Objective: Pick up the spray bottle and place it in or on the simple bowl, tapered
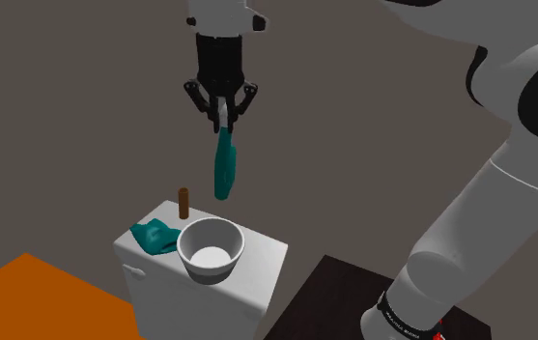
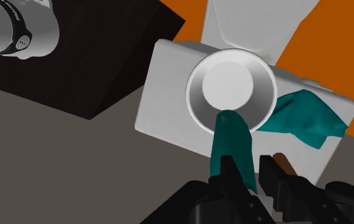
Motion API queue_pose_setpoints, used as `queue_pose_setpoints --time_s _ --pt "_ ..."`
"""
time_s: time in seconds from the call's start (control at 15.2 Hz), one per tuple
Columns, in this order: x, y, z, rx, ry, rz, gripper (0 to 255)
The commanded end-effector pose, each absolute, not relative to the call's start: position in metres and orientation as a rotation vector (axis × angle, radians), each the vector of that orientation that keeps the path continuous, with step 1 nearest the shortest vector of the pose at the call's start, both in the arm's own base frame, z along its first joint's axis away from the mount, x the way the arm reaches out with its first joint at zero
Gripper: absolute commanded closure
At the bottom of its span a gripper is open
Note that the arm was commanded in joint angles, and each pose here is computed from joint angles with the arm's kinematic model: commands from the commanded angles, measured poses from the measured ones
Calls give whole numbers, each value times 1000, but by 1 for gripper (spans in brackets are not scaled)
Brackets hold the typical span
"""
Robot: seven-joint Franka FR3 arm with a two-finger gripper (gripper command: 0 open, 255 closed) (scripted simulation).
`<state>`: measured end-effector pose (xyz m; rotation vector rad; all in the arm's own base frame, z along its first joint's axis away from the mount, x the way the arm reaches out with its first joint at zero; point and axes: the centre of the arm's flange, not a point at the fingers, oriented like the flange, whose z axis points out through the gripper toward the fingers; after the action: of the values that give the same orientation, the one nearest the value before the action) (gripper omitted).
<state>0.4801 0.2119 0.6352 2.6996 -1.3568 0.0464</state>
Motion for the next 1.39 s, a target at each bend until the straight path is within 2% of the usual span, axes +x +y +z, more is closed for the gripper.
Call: queue_pose_setpoints --time_s 0.0,1.32 --pt "493 222 645 2698 -1364 46 255" --pt "493 222 540 2698 -1364 46 255"
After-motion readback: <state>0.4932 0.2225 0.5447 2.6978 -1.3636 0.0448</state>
